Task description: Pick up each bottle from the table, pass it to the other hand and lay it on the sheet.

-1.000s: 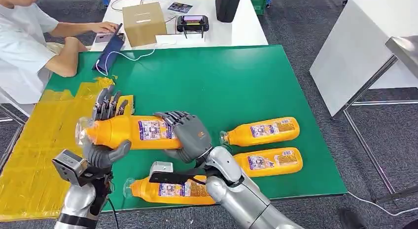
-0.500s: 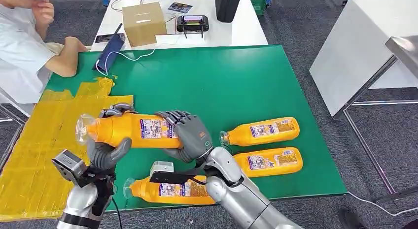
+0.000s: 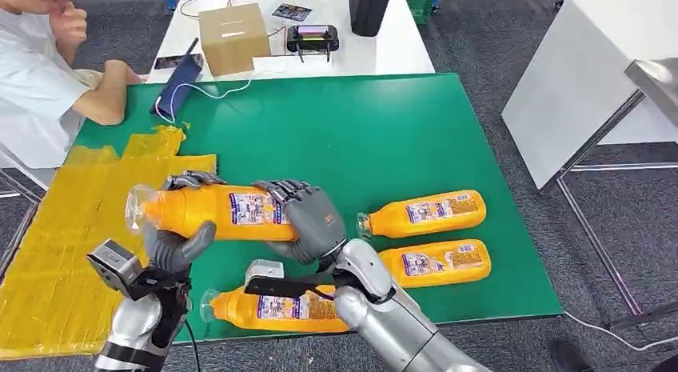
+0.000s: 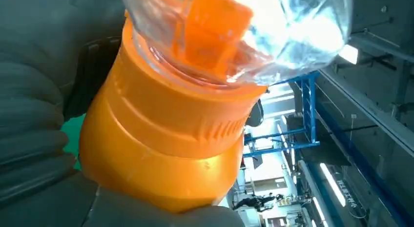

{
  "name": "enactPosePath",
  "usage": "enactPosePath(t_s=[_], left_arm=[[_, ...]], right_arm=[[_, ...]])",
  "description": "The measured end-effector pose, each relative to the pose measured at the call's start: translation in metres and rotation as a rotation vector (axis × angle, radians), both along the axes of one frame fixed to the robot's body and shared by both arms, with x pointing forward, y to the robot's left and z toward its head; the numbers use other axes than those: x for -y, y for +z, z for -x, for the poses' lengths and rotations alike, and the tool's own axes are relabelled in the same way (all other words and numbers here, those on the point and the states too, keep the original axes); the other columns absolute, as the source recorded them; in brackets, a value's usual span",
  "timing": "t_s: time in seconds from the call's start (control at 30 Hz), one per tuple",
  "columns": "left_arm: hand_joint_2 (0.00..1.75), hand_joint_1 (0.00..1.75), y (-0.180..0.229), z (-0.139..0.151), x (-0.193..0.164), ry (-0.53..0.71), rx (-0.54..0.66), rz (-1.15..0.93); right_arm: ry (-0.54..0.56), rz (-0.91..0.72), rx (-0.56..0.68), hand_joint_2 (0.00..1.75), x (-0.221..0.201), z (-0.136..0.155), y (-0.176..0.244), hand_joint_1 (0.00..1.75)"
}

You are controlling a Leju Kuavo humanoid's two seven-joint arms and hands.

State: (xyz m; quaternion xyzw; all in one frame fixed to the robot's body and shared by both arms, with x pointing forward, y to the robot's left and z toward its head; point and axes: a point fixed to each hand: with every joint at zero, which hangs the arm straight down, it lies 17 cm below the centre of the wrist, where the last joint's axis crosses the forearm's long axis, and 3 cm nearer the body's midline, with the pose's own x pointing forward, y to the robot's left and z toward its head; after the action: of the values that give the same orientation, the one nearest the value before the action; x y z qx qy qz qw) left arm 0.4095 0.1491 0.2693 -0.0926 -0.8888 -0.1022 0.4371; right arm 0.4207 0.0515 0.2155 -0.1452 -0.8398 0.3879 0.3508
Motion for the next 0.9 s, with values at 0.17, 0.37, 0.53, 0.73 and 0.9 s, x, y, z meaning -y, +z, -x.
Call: enactPosePath(t_s=[0.17, 0.37, 0.53, 0.73, 0.9], left_arm=[[1.75, 1.75, 0.003, -0.001, 0.004, -0.007, 0.006, 0.000], [1.75, 1.75, 0.007, -0.002, 0.007, -0.015, 0.015, 0.003], [1.75, 0.00, 0.007, -0.001, 0.009, -0.023, 0.012, 0.008], [1.75, 0.00, 0.007, 0.002, 0.018, -0.055, 0.003, 0.013], [1.75, 0.00, 0.007, 0.006, 0.030, -0.093, -0.004, 0.021]], right_arm=[[-0.013, -0.016, 0.002, 1.75, 0.004, -0.002, 0.003, 1.75], [-0.024, -0.033, 0.005, 1.75, 0.007, -0.004, 0.006, 1.75], [-0.029, -0.038, 0.008, 1.75, 0.008, -0.005, 0.007, 1.75], [-0.037, -0.044, 0.014, 1.75, 0.010, -0.006, 0.009, 1.75], [-0.041, -0.044, 0.015, 1.75, 0.011, -0.007, 0.010, 1.75]])
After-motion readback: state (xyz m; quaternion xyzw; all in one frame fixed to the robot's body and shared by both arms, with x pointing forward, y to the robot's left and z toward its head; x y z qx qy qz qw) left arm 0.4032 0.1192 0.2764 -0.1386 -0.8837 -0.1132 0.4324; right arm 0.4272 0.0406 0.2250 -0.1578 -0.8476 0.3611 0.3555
